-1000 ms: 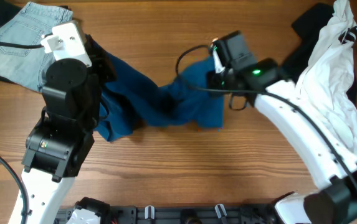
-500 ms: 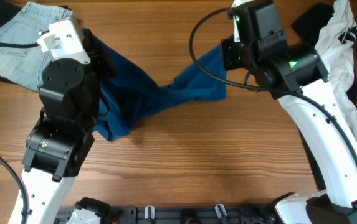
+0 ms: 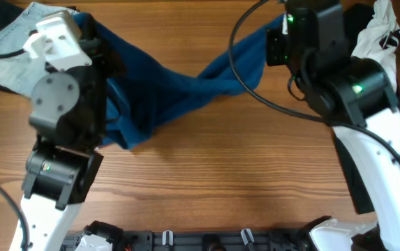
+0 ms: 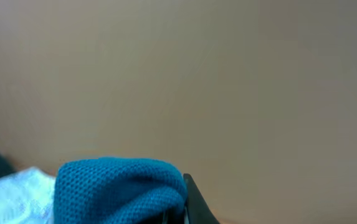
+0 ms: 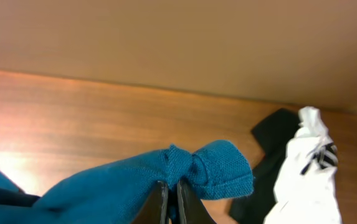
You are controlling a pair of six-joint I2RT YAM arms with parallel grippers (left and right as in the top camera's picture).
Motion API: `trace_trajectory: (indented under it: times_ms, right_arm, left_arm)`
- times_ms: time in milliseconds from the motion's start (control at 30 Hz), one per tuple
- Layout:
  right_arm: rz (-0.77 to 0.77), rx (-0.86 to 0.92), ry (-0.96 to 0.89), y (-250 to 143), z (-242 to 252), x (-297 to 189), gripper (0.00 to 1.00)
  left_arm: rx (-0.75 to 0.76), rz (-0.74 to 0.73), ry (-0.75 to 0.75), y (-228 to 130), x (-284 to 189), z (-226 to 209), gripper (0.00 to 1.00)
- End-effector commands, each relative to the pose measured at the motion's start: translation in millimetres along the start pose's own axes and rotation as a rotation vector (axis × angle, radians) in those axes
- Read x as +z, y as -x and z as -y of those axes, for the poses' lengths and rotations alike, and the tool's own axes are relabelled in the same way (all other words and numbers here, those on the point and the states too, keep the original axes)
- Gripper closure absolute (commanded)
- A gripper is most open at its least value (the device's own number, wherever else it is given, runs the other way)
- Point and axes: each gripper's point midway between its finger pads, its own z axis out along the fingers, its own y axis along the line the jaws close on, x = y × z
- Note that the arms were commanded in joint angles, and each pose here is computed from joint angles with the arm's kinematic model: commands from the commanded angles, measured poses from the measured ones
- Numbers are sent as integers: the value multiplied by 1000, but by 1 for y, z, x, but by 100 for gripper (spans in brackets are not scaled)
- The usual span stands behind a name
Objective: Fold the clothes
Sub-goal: 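Lift the shirt with both grippers and spread them apart upward, then hold the shirt aloft stretched between left and right grippers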
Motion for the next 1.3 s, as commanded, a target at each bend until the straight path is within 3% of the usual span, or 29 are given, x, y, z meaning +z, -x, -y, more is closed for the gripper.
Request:
trace_trajectory:
  times_ms: [0, 400, 1033, 1267]
  right_arm:
    - [133, 40, -74, 29, 31, -42, 96]
    - [304, 63, -129, 52, 70, -112, 96]
    - [479, 100, -209, 58, 117, -194, 96]
    - [493, 100, -212, 60, 118, -197, 96]
  left_arm:
    - [10, 151, 3, 54, -34, -6, 96]
    - [-52, 302, -31, 106, -98, -20, 96]
    - [-62, 352, -73, 120, -110, -16, 96]
    - [80, 450, -47, 159, -134, -17, 96]
